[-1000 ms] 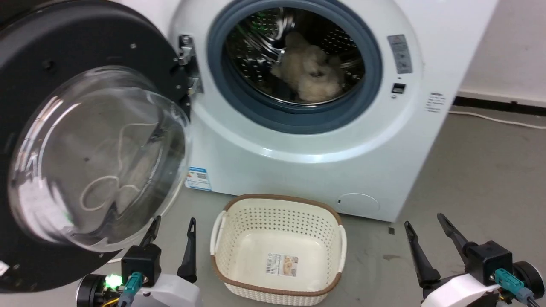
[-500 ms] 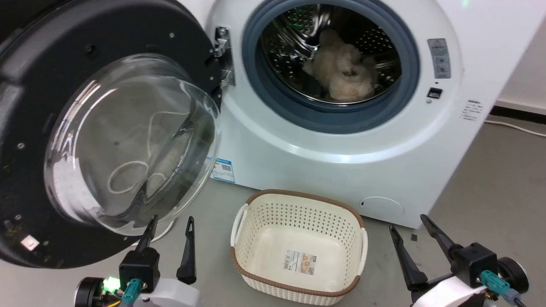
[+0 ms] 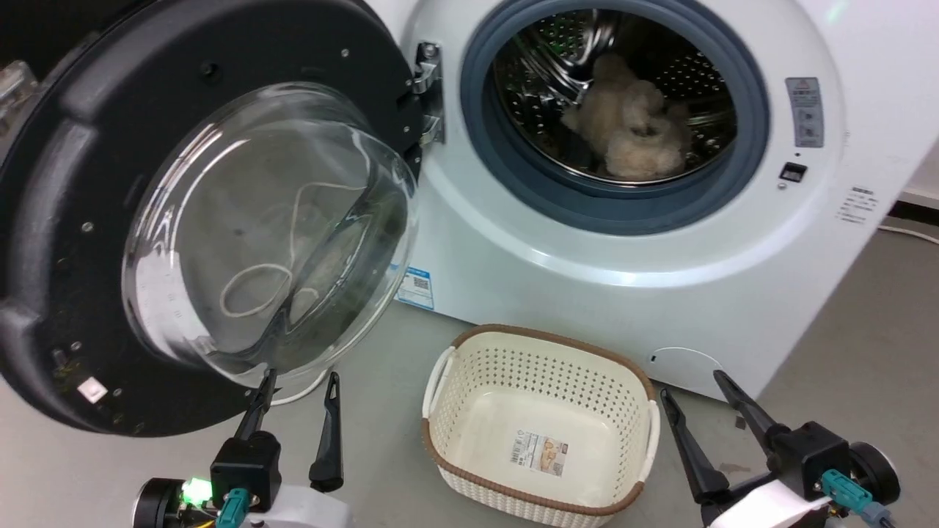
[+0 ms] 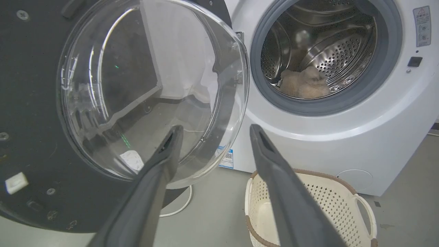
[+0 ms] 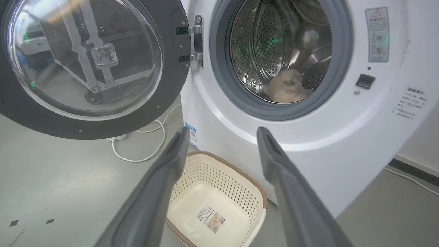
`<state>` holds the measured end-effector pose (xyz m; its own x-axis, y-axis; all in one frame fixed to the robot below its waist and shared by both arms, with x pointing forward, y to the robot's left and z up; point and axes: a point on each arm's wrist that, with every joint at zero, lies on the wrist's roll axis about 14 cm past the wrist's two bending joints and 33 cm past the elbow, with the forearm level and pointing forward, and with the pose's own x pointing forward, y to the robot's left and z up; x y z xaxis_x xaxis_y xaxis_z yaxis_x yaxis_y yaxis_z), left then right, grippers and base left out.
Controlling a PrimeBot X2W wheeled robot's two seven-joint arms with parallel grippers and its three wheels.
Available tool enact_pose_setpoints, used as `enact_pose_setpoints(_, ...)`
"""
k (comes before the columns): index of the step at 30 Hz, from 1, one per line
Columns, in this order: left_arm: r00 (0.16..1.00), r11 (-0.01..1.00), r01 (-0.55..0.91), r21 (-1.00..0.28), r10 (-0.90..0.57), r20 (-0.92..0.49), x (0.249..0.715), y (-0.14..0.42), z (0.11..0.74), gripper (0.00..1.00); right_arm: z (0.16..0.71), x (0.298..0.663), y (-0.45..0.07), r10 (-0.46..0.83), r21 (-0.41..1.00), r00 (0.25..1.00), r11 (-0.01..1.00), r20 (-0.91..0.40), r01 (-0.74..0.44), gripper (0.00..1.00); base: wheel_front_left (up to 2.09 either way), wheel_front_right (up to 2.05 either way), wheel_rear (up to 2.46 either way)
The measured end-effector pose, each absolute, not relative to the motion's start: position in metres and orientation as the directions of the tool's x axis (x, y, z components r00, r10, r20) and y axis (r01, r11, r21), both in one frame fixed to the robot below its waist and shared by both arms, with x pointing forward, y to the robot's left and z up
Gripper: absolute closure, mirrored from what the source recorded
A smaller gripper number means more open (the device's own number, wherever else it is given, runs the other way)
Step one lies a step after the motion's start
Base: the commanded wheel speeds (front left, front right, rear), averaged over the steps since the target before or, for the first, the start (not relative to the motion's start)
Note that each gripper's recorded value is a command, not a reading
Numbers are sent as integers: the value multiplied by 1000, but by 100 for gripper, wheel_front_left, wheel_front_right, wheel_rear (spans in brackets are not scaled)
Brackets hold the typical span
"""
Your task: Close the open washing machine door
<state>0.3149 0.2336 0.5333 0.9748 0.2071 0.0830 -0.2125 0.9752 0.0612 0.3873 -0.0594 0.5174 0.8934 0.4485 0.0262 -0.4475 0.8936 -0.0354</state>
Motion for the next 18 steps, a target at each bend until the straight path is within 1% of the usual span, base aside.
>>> enact_pose_setpoints(18,952,953,-295,73,287,108,291,251,534,0,513,385,-20,563,-30,825,826,35,-563,0,-1,-1,-1)
